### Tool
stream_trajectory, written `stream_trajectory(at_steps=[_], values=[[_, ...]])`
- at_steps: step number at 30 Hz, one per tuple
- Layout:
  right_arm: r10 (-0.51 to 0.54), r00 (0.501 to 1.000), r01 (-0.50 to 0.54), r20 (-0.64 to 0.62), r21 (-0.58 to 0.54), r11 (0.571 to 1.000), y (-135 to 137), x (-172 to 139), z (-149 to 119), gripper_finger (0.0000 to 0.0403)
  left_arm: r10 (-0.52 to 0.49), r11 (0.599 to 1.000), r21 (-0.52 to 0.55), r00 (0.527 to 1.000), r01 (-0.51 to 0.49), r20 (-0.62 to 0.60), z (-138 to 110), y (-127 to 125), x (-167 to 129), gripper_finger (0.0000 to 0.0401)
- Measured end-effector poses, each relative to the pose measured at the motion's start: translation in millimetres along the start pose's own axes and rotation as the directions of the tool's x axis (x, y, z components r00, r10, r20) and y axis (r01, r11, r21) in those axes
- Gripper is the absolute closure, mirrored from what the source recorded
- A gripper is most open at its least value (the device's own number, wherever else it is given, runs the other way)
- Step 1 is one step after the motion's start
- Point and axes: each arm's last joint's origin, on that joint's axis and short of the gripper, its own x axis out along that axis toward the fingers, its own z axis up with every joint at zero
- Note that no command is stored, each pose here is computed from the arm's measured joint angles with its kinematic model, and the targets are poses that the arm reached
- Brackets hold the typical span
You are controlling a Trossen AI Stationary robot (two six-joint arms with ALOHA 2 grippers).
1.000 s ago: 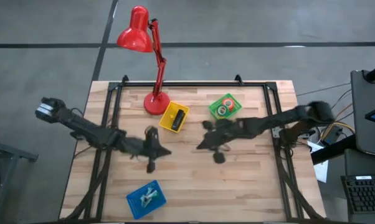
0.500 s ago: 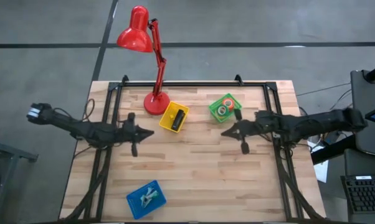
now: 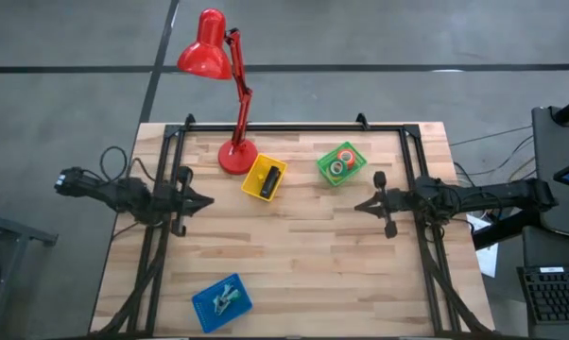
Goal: Pick and place Stapler, Stapler remover, tape
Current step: Return to Home Position
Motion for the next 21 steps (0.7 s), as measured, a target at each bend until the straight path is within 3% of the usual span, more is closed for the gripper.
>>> stream_trajectory(at_steps=[10, 21], values=[[0.004, 0.996, -0.003, -0.093, 0.009, 1.0, 2.5, -3.7, -36.3, 0.0394, 0.005, 1.0, -0.017, 1.0, -0.005, -0.005, -4.0, 0.1, -0.4, 0.0387], [0.011, 0.985, -0.008, -0.172, 0.018, 1.0, 3.1, -4.3, -44.1, 0.0394, 0.005, 1.0, -0.015, 1.0, -0.005, -0.012, -4.6, 0.1, -0.3, 0.0387]])
